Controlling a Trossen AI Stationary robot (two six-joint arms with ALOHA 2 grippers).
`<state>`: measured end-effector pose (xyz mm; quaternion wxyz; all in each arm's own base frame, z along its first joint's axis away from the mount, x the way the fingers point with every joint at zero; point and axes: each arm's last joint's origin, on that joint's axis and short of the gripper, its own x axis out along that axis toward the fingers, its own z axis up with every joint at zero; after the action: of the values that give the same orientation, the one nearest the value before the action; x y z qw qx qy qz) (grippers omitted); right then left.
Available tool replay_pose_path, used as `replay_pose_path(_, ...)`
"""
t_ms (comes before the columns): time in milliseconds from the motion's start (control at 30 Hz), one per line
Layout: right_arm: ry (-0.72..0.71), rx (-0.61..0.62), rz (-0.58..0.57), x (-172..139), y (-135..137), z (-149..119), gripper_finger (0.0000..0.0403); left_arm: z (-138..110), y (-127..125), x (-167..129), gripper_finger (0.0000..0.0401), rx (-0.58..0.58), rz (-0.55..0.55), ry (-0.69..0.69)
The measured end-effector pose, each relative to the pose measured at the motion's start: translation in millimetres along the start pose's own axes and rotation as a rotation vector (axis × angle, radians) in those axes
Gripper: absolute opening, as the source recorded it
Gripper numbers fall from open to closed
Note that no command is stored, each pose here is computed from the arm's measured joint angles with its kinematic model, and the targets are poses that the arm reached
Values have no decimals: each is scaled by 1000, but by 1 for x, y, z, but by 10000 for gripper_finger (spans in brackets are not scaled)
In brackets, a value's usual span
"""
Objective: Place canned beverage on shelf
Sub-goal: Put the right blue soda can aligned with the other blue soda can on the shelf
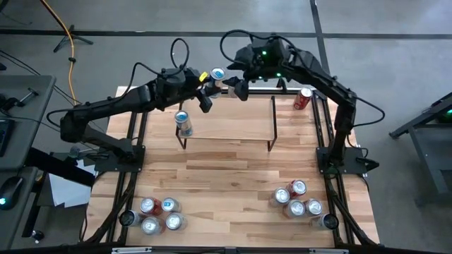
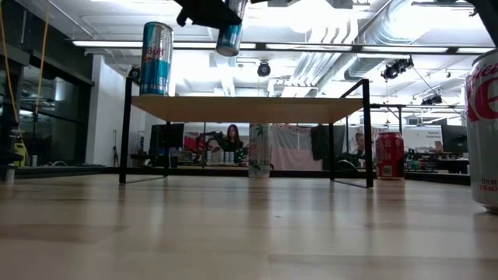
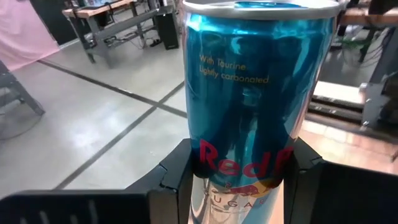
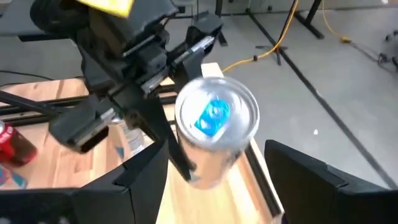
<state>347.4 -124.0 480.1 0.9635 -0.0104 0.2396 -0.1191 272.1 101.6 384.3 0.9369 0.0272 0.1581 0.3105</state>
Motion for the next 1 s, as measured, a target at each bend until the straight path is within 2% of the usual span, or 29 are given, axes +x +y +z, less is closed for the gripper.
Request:
replay_pose_path(267, 15, -15, -14, 18, 0, -6, 252, -3, -7, 6, 90, 32, -14, 10)
replay_pose_path(667, 9, 5, -38, 17, -1, -5, 252, -2, -4, 4, 90, 109, 36, 13)
replay_pose_path(1000, -7, -16, -42, 16, -2, -3, 256, -1, -3, 2, 90, 115, 43, 7)
